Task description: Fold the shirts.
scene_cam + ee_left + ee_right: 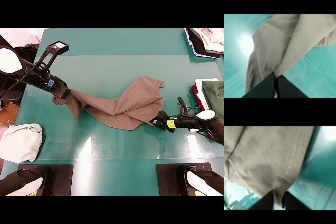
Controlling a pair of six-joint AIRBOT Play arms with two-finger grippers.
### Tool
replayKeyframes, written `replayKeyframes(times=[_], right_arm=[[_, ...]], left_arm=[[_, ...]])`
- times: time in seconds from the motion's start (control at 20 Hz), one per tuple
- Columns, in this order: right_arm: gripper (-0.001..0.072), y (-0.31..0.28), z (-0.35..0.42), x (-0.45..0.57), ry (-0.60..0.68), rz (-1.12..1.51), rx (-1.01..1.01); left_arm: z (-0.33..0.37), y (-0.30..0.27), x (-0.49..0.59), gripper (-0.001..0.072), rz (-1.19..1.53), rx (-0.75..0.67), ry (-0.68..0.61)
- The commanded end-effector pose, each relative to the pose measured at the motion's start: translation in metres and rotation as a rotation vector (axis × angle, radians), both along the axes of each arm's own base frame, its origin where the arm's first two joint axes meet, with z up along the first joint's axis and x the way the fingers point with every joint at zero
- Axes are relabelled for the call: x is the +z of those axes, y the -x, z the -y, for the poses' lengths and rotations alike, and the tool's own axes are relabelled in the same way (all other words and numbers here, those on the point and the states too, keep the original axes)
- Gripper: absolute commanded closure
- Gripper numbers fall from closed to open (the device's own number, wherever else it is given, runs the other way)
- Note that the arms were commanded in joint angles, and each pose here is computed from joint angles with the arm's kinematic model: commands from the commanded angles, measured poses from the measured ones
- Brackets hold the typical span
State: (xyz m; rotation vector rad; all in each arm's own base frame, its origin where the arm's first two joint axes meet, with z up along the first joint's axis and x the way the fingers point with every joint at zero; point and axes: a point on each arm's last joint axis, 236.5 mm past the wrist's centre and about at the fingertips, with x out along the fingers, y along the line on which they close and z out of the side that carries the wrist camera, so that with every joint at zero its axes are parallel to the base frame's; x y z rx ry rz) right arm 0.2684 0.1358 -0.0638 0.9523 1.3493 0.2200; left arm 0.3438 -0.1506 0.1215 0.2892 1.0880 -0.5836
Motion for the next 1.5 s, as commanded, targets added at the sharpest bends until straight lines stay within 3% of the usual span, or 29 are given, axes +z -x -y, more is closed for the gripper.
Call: replayKeyframes(times=[0.0,0.2,0.3,0.45,0.75,1.0,1.15,1.25,1.45], right_arm=[[0.0693,-0.004,-0.006,0.001,0.014,0.039,0.02],[0.0695,-0.037,0.001,0.062,0.046,0.263,0.002],[0.0696,-0.067,0.015,0.149,0.064,0.498,-0.035],[0.0696,-0.076,0.04,0.311,0.126,0.881,-0.092],[0.0696,0.0,0.071,0.508,0.495,1.277,-0.072],[0.0696,0.041,0.08,0.558,0.676,1.269,-0.064],[0.0696,0.043,0.104,0.561,0.766,1.186,-0.136],[0.0696,0.031,0.121,0.543,0.737,1.096,-0.166],[0.0696,-0.016,0.152,0.438,0.517,0.785,-0.16]], left_arm=[[-0.001,0.002,-0.001,0.0677,-0.008,0.001,-0.002],[-0.019,-0.01,0.021,0.0677,0.065,0.036,-0.063],[-0.034,-0.023,0.075,0.0677,0.198,0.073,-0.096],[-0.038,-0.024,0.191,0.0677,0.461,0.108,-0.019],[-0.061,0.057,0.364,0.0678,0.925,0.151,0.167],[-0.071,0.142,0.41,0.0678,1.077,0.115,0.275],[-0.067,0.152,0.419,0.0679,1.105,0.097,0.307],[-0.064,0.128,0.4,0.0679,1.048,0.108,0.273],[-0.04,0.028,0.276,0.0679,0.686,0.099,0.118]])
